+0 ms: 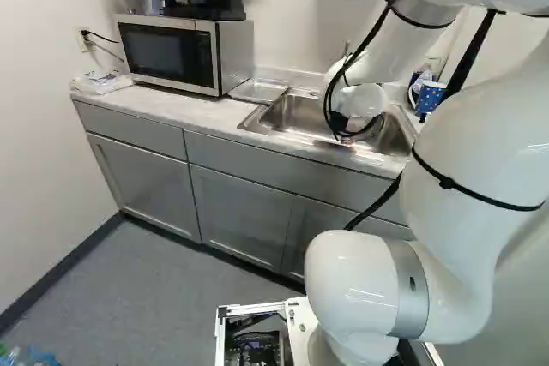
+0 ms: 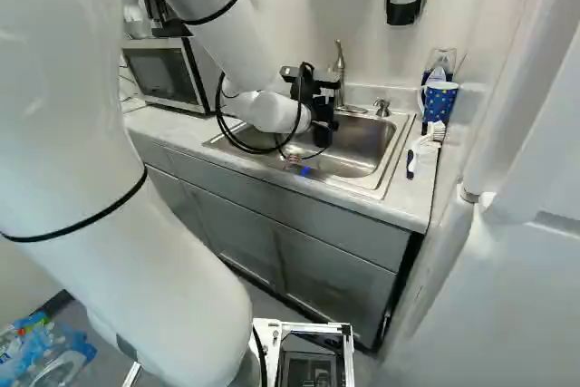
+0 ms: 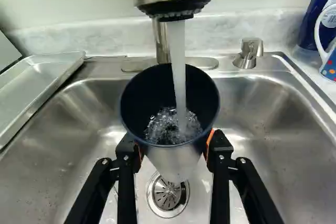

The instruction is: Rinse the cup and place it in the tray

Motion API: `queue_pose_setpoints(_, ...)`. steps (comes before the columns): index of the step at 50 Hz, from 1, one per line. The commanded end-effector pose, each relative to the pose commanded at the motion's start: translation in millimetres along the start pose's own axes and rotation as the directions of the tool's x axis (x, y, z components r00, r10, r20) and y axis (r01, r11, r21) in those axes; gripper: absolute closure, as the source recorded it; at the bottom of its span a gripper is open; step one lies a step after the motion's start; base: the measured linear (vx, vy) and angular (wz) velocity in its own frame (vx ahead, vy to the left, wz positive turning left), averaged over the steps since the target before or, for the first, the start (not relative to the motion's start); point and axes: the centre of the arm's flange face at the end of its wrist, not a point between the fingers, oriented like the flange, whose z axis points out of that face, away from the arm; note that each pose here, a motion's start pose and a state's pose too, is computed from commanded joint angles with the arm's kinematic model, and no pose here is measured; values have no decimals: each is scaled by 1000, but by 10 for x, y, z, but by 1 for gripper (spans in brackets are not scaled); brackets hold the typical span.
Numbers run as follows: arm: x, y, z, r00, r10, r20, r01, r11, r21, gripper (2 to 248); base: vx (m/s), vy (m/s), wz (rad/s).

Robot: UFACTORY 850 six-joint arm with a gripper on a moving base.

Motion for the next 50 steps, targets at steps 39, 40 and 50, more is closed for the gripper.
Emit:
queue_pose_setpoints(39, 0, 0, 0, 1000, 0, 0, 0, 1000, 0, 124, 0, 0, 0)
queue_pose_setpoints(40, 0, 0, 0, 1000, 0, 0, 0, 1000, 0, 124, 0, 0, 0)
queue_pose_setpoints(50, 0, 0, 0, 1000, 0, 0, 0, 1000, 0, 124, 0, 0, 0)
